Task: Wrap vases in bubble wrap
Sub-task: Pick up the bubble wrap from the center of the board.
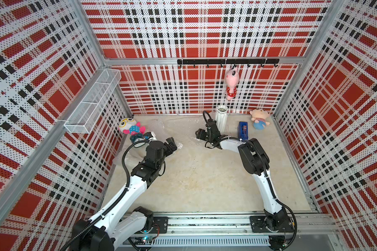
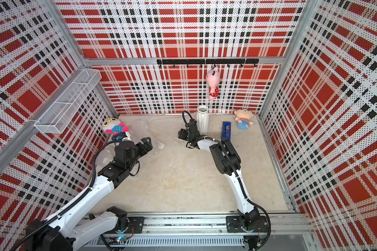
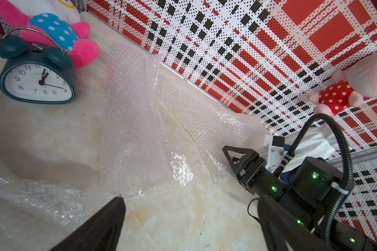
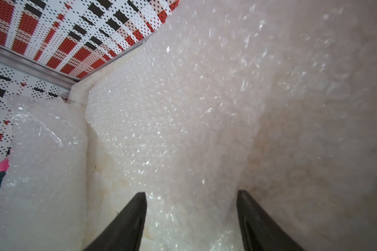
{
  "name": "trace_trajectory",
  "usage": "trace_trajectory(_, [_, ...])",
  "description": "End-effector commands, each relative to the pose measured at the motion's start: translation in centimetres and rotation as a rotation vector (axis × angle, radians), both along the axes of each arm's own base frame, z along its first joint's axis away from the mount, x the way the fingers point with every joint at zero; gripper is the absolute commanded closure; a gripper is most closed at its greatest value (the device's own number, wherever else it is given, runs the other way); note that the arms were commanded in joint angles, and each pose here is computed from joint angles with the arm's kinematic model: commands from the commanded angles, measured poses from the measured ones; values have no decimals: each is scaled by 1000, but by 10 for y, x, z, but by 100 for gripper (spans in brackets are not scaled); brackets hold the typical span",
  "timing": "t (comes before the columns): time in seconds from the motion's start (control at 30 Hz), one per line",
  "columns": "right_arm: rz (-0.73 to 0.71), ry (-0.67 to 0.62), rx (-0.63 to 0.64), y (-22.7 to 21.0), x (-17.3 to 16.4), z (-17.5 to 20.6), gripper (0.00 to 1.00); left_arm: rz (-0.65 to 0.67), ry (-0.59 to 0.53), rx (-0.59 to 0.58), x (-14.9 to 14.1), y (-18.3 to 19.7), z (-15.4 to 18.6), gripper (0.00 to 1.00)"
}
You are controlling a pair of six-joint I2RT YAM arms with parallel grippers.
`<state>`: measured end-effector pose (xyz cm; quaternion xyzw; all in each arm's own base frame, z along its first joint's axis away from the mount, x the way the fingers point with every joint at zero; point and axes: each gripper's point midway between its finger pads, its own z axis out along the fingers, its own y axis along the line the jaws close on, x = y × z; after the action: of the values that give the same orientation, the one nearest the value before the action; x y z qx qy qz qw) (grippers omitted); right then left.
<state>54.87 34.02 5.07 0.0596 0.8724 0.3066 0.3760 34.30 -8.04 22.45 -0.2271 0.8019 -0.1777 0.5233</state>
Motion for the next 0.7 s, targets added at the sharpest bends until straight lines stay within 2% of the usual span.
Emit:
trace_trajectory(0.0, [-12,-5,61,0,-1,2,40,-1,-10,4,1,-1,0,2])
trace_trajectory(0.1, [28,-30,86,8,2,7,52,-3,-1,9,1,-2,-3,2])
trace_trajectory(0.2, [45,-47,96,12,5,12,60,-3,4,13,2,-2,-6,2])
trace_trajectory(0.3, [57,-63,108,13,12,21,79,-23,27,27,4,-5,-15,2])
trace_trajectory(0.43, [82,-102,108,17,17,44,99,-34,99,48,7,-7,-36,2])
trace_trajectory(0.57, [105,-167,98,14,8,83,100,-37,96,42,6,-7,-38,2])
trace_trajectory(0.67, [114,-244,52,6,-15,126,100,-51,82,36,7,-8,-34,2])
